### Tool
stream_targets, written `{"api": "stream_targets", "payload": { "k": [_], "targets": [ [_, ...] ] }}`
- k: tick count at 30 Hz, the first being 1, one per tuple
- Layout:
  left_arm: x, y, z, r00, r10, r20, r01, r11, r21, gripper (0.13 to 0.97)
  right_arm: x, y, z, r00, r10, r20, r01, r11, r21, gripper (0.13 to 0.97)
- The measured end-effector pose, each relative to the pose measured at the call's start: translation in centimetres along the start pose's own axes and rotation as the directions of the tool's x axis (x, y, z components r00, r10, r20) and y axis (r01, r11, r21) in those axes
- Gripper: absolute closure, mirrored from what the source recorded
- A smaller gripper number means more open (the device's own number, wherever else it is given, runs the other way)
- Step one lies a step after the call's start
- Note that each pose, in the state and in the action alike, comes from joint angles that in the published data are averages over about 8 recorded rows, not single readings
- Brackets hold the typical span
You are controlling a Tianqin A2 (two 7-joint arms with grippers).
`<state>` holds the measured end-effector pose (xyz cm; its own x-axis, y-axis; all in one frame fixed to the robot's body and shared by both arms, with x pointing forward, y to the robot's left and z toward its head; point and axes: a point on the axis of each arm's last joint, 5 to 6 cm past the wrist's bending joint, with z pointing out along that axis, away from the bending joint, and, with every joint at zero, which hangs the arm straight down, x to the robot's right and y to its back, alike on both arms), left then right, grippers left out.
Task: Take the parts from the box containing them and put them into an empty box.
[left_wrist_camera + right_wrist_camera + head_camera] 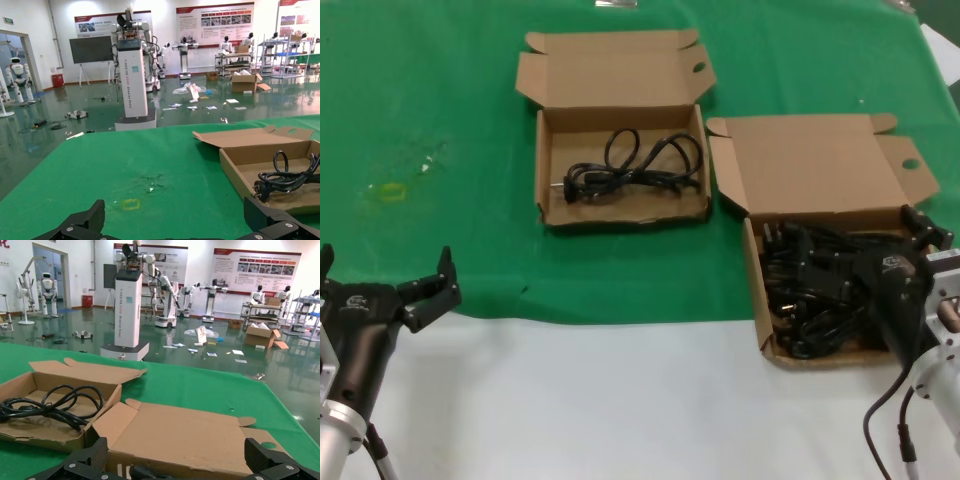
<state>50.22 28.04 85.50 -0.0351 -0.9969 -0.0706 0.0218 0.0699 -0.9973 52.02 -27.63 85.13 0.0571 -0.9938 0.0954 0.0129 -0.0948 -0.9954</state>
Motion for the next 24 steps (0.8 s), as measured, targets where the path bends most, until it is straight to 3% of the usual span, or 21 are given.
{"api": "stream_targets", "payload": {
  "k": [24],
  "targets": [
    [0.00,0.00,0.00,1.000,0.000,0.000,0.000,1.000,0.000,0.132,0.00,0.00,0.00,1.000,0.000,0.000,0.000,1.000,0.000,0.130]
  ]
}}
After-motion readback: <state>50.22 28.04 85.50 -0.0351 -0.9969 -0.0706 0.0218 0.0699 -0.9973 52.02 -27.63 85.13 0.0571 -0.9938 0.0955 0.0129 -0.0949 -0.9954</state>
